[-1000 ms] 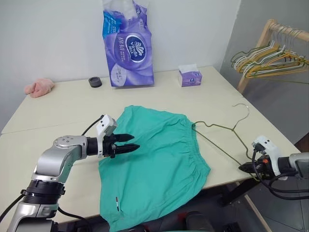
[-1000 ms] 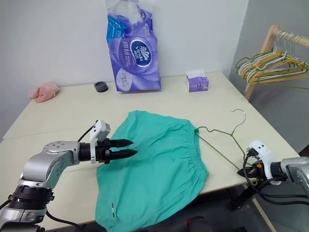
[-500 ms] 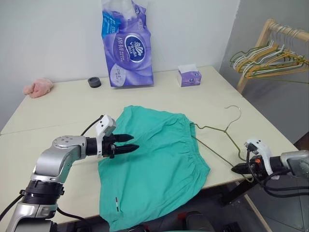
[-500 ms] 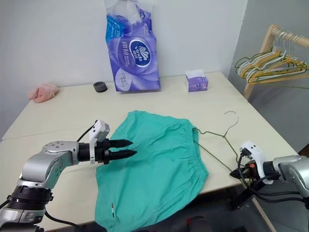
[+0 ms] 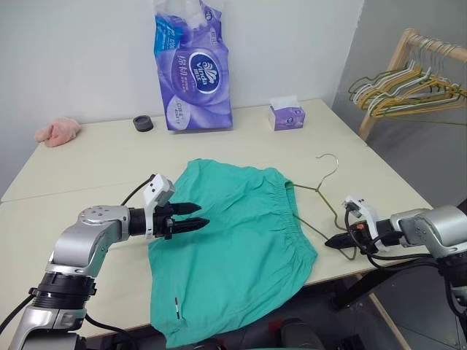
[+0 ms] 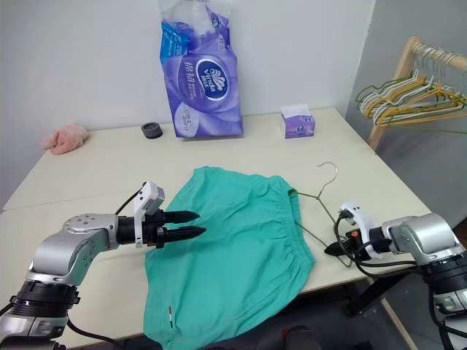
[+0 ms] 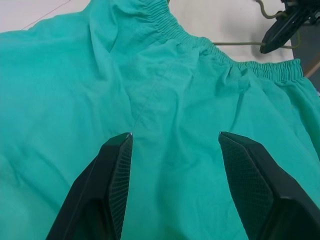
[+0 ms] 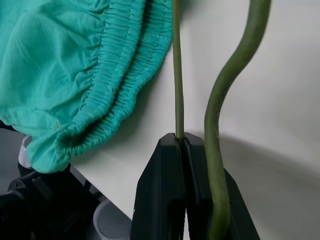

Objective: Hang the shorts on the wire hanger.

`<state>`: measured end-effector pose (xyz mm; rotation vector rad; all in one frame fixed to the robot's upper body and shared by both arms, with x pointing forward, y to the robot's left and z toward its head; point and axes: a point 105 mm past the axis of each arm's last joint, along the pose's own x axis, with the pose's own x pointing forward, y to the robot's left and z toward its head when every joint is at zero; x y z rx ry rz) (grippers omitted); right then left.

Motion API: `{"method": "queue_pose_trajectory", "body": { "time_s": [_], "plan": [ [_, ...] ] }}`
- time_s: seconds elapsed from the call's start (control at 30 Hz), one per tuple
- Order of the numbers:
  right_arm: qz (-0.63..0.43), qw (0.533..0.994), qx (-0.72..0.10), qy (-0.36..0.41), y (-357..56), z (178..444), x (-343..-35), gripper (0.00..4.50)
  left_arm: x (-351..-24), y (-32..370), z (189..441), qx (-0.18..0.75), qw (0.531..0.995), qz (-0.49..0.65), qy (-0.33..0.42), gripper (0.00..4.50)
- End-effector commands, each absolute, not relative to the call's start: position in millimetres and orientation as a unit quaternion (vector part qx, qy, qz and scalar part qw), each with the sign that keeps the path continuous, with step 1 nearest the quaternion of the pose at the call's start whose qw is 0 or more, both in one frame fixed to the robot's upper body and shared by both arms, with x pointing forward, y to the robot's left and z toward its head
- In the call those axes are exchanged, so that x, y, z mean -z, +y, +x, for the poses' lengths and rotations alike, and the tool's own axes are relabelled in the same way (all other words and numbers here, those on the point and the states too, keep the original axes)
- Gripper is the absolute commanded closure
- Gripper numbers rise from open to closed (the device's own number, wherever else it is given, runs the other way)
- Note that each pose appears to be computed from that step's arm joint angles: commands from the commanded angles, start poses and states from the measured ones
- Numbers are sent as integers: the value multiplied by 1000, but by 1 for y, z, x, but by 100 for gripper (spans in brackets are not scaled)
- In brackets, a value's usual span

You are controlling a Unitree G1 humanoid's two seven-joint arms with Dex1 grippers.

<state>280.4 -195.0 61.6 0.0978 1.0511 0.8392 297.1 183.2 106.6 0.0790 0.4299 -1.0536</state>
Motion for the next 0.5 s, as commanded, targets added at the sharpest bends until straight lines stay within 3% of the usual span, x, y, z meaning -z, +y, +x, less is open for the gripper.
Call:
{"method": "queue_pose_trajectory", "body": {
  "time_s": [0.03,0.3,0.5],
  "plan": [
    [45,798,-404,445,-182,296,-81,450,-119,185,299,497,848,48,177,161],
    [-55,819,-456,344,-145,305,-103,450,-126,192,313,459,874,41,154,161],
    [-192,817,-477,260,-126,309,-113,450,-166,202,338,436,893,71,89,15]
  ]
}}
